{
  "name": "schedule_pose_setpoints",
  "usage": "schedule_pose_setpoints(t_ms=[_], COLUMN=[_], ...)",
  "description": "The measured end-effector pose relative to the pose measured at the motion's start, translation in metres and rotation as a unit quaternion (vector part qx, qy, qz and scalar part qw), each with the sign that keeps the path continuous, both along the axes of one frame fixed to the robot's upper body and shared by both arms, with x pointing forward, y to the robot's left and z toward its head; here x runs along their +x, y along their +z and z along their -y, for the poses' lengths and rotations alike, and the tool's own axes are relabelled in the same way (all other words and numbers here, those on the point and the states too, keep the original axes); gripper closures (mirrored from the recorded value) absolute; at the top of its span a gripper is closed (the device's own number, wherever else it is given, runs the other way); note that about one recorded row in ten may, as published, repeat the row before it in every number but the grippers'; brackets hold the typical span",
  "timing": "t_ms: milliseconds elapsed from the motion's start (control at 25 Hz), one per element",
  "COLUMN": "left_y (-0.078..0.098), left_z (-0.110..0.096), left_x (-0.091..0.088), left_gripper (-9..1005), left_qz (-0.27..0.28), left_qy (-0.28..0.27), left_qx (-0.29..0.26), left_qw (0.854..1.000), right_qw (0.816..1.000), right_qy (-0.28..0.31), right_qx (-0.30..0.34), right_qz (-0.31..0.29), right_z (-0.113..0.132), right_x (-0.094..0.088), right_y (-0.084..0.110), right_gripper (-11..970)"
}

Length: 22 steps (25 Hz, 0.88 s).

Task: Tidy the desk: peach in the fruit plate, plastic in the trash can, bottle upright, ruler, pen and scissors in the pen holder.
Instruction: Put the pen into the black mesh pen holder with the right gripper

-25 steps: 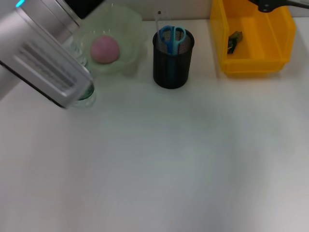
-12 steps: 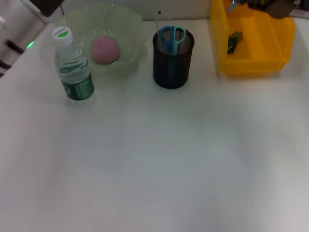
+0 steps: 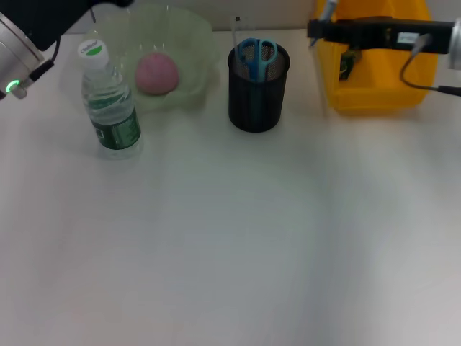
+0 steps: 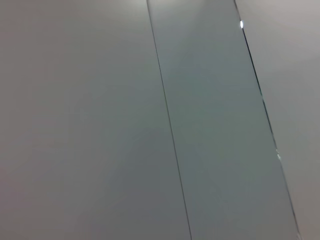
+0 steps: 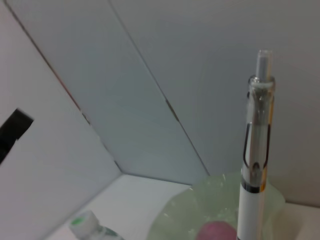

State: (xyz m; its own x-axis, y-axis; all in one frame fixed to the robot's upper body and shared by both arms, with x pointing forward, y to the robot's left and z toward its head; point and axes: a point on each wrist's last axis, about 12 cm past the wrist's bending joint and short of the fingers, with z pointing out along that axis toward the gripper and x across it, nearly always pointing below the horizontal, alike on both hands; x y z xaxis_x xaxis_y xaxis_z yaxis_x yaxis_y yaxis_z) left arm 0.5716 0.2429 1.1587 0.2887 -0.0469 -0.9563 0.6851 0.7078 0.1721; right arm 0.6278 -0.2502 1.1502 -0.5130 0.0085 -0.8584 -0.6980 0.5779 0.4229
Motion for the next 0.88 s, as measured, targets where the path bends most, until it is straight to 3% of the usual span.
schedule_pose_setpoints(t_ms=[160, 400, 880], left_y=[-0.003, -0.008, -0.019], left_z=[-0.005, -0.013, -0.021], left_x=[0.004, 0.006, 0.01], left_gripper=[954, 883, 423], left_qz=[-0.031, -0.056, -0.089], left_qy=[-0.003, 0.008, 0.019], left_qx=[0.006, -0.003, -0.001], left_qw=[0.999, 0.998, 0.996], right_qw=[0.999, 0.995, 0.986], right_qy=[0.001, 0.007, 0.032], right_qx=[-0.03, -0.072, -0.111], right_qz=[0.043, 0.063, 0.12], right_z=[-0.012, -0.03, -0.055], right_x=[0.002, 0.006, 0.009], right_y=[-0.008, -0.016, -0.029], right_gripper=[849, 849, 840])
